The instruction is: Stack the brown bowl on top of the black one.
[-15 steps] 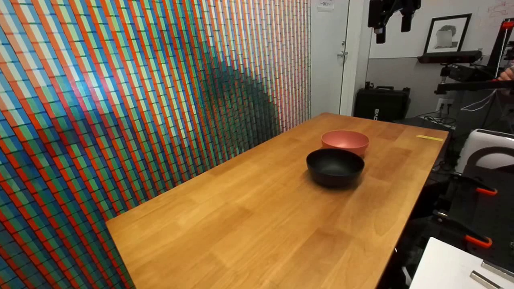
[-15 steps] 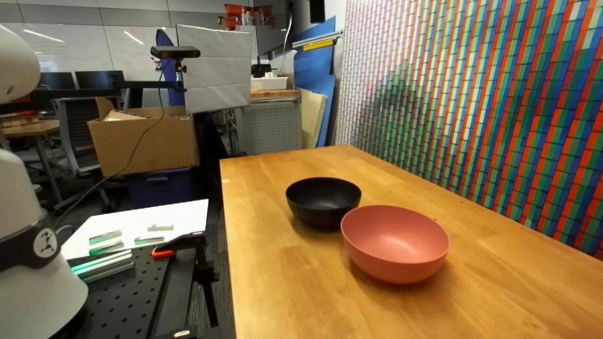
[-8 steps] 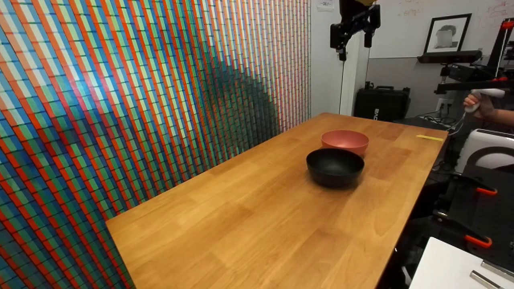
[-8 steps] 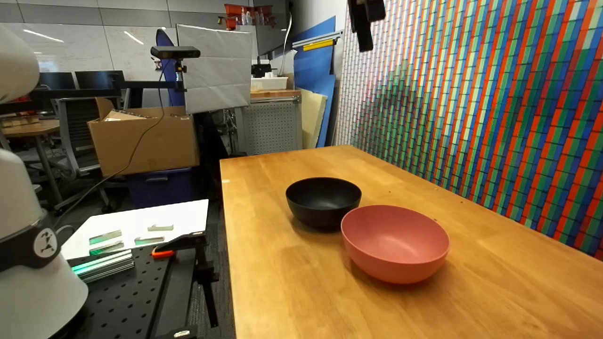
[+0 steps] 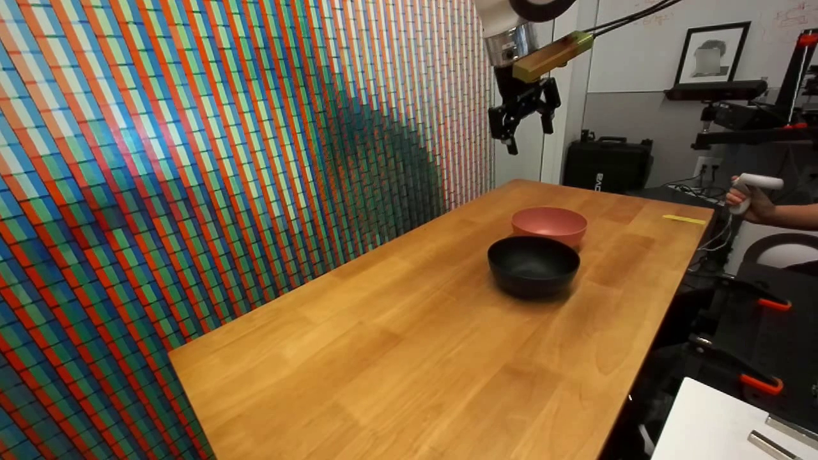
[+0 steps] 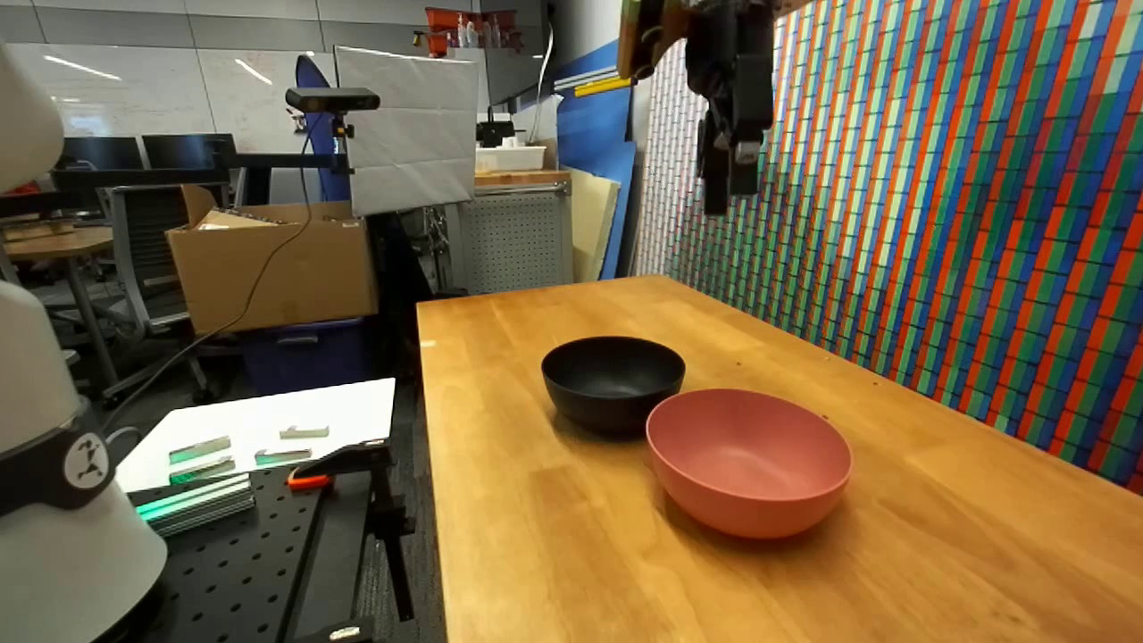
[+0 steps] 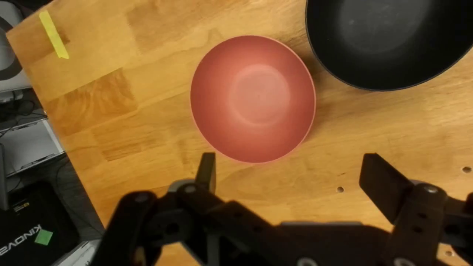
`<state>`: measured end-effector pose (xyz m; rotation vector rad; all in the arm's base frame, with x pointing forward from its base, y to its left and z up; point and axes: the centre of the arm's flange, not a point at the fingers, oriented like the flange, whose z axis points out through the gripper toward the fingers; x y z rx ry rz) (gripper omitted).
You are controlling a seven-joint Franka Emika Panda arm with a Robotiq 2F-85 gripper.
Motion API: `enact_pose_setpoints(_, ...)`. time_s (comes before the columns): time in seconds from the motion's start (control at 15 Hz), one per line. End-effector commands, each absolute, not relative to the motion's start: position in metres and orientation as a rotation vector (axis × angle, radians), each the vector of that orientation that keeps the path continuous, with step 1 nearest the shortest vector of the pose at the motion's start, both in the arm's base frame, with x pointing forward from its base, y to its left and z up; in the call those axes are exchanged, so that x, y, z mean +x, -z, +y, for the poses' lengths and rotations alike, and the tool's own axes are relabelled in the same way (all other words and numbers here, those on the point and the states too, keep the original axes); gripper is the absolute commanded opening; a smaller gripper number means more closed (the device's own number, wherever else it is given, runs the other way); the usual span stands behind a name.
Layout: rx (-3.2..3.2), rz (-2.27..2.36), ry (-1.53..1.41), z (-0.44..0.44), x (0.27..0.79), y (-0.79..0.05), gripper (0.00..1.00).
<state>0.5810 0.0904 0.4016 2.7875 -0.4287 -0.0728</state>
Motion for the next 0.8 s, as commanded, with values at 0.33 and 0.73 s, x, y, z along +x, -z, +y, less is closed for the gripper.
enact_pose_setpoints(0.33, 2.725, -0.472, 0.251, 0.071, 0.609, -0.31, 1.0)
enact_pose_setpoints(0.73, 2.707, -0.449, 0.305, 0.066, 0.597, -0.29, 1.0)
